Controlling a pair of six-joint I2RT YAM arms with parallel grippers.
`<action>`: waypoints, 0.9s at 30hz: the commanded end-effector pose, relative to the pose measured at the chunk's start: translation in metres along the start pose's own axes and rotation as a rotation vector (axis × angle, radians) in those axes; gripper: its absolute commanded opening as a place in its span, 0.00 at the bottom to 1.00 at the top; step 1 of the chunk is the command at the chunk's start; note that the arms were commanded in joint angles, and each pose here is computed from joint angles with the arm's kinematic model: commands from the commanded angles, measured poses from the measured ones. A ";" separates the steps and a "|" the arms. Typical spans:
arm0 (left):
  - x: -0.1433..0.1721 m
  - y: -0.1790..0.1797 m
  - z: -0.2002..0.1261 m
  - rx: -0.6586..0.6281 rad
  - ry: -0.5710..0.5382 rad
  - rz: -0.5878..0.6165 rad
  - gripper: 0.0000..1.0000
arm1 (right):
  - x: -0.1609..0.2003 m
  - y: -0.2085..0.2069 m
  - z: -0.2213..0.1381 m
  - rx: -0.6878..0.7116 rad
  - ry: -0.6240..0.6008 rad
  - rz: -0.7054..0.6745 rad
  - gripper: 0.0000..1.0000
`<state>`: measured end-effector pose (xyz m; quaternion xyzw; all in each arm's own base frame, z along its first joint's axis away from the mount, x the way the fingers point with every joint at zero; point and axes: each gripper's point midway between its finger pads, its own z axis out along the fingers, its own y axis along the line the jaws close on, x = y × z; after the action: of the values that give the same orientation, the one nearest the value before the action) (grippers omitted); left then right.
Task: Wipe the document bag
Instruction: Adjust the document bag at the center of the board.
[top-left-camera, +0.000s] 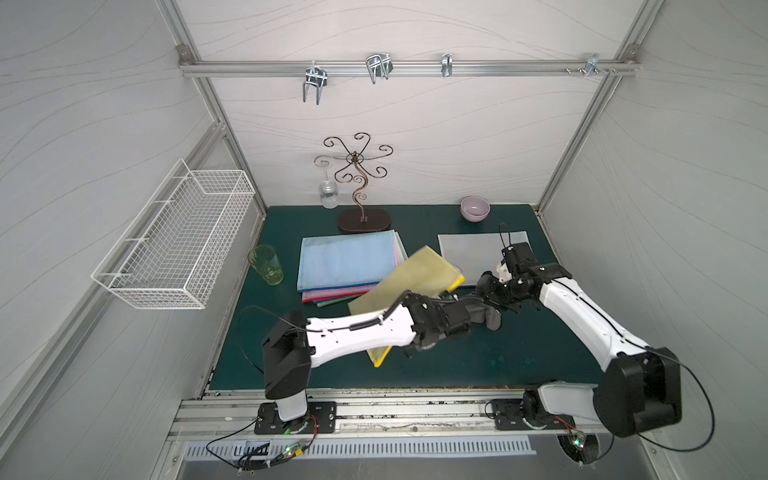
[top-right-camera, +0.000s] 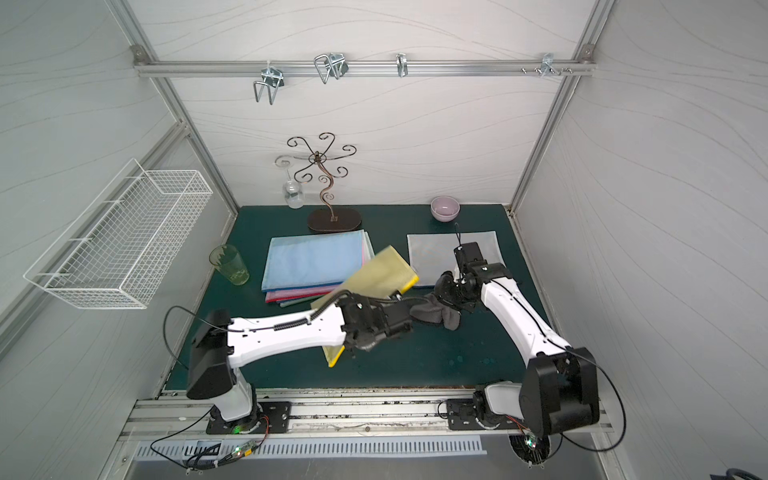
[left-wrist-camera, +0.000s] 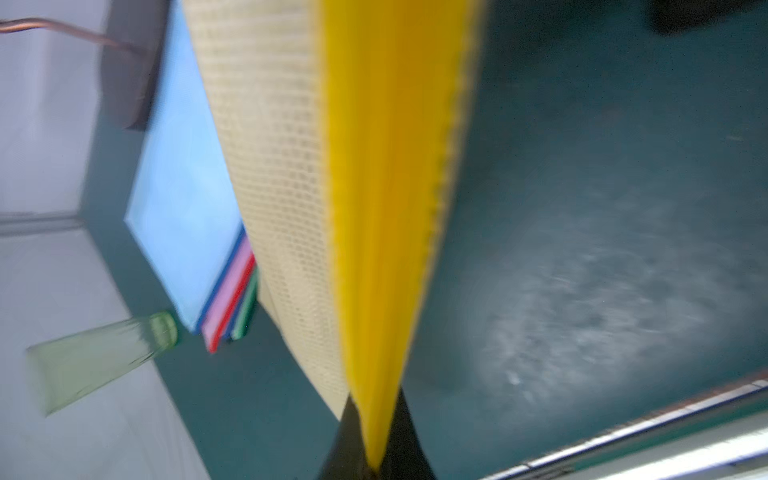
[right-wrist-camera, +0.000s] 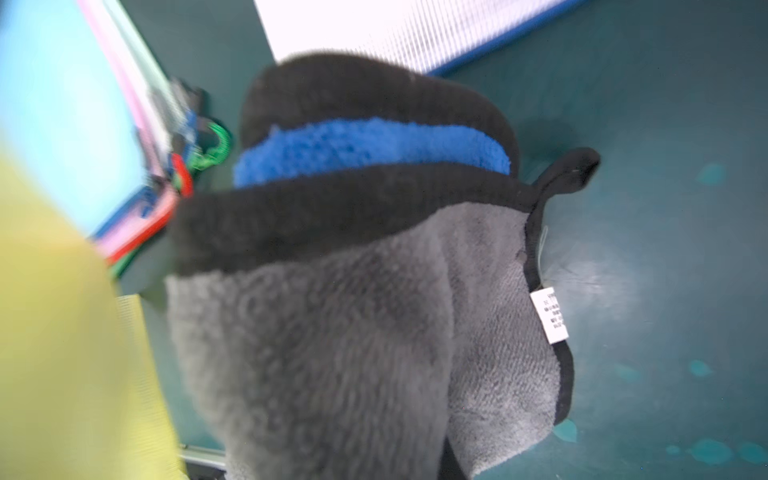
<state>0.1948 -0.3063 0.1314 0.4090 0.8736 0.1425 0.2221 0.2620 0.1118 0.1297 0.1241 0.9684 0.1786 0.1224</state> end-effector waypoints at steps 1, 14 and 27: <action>-0.025 -0.052 0.002 0.204 -0.088 0.021 0.00 | -0.004 -0.009 -0.011 0.046 -0.032 0.026 0.00; 0.004 -0.099 0.046 0.335 -0.007 0.050 0.08 | -0.005 -0.033 -0.025 0.164 -0.099 0.034 0.00; 0.005 -0.074 0.029 0.345 -0.078 -0.100 0.48 | -0.015 -0.052 -0.073 0.276 -0.283 0.050 0.00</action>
<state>0.1491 -0.3459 0.0498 0.4388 0.8845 -0.0071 0.1586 0.2514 0.0465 0.1753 0.1757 0.9551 0.0499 0.2331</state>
